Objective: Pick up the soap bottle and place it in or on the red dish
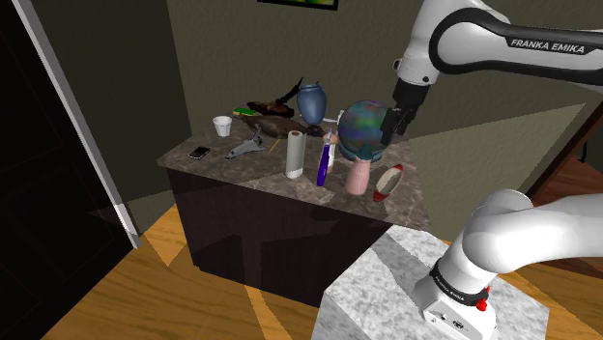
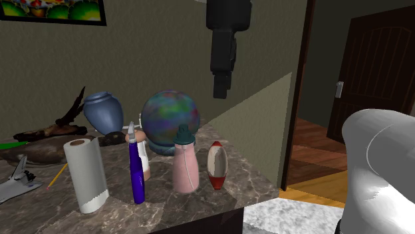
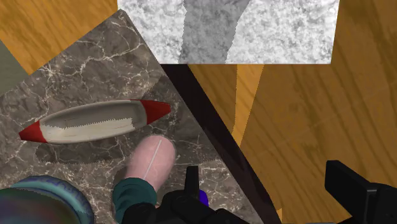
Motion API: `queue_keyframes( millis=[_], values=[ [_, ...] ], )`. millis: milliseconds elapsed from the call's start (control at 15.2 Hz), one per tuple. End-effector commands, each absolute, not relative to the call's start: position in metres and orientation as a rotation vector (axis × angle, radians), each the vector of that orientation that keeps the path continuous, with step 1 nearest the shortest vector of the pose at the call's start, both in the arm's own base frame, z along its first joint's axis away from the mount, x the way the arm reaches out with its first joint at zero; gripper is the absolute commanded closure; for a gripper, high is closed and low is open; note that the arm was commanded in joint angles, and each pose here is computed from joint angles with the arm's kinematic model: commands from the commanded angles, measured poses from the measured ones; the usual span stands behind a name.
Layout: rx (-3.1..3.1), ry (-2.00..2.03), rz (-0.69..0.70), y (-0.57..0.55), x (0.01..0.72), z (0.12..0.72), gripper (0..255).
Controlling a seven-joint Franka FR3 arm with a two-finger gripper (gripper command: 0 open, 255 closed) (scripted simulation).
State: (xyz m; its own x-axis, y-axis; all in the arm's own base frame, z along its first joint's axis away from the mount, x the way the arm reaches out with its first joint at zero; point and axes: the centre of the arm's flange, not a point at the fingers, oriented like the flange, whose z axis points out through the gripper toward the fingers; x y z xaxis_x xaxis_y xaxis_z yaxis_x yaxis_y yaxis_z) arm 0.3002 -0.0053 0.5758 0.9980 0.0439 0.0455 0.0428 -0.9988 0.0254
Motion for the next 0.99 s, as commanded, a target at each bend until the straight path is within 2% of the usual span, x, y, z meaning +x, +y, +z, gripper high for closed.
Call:
queue_keyframes(
  millis=[0, 924],
  values=[
    [3.116, 0.068, 0.072, -0.005, 0.3, 0.576, 0],
    [3.097, 0.024, 0.021, -0.119, 0.415, 0.484, 0]
  ],
)
